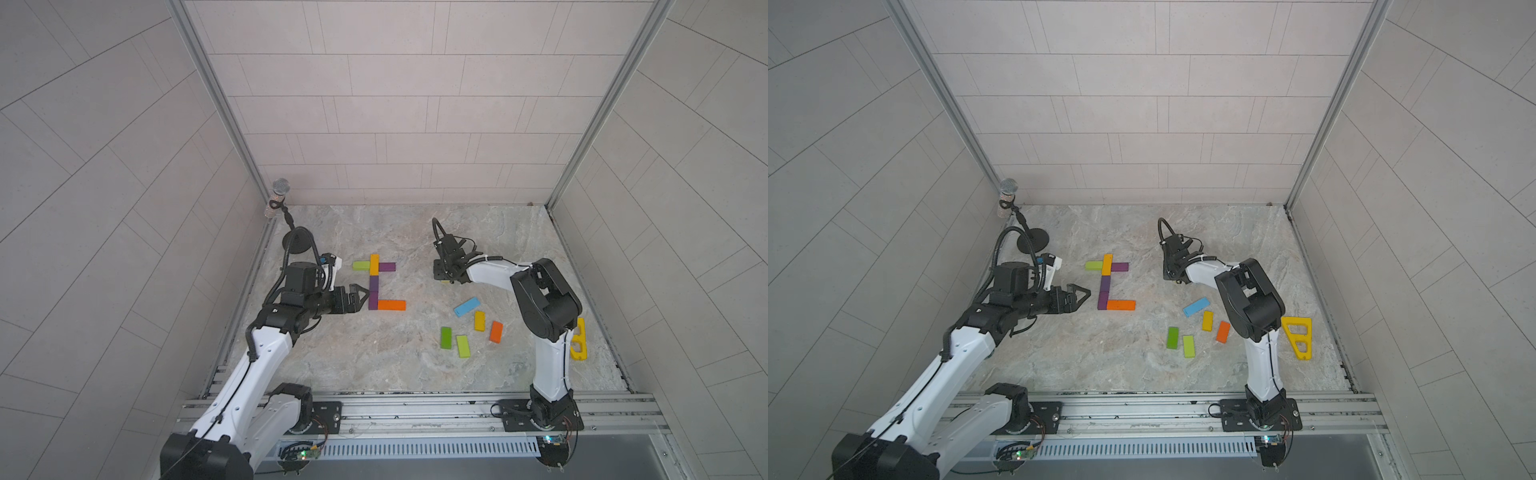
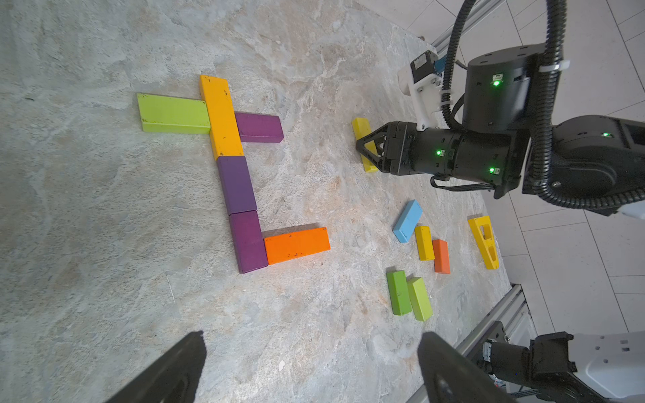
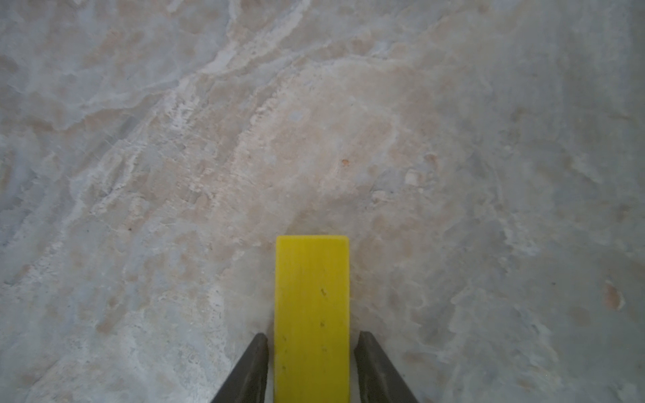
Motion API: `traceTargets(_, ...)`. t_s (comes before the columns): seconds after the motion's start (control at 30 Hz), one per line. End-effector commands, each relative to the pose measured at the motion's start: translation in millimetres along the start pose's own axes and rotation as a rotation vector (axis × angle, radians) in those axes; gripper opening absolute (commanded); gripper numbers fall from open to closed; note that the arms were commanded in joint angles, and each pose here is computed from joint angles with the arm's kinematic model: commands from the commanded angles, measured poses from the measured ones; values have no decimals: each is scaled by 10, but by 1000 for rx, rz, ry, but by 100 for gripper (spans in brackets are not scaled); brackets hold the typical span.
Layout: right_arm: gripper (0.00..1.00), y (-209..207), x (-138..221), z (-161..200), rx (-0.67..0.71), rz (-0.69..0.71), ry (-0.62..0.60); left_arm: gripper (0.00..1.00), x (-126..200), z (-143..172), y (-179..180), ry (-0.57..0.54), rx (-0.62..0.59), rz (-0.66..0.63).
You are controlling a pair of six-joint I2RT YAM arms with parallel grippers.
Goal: Assemble the letter t with building blocks
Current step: Place the building block at the center of the board.
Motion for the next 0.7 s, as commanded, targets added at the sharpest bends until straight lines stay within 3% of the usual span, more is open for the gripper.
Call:
traceTargets(0.0,44,-51,-55,-3,-6,40,22,100,-17,4,19,-2,1,9)
traceTargets(0.5,42,-11,-76,-40,0,-31,11,100,-24,14,26,2,4,8)
traceTargets(0.67,37,27,-75,-24,25,-48,12,100,-23,9,23,1,4,10)
Point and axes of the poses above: each gripper's point midway between its finger pads, its own x axis back along the fingers, its own y axis along the line the jaws close on, z = x × y, the point moved 10 cm from there along x, back along the fingers, and after that the axes turned 1 degree about x, right-handed, at the moved point
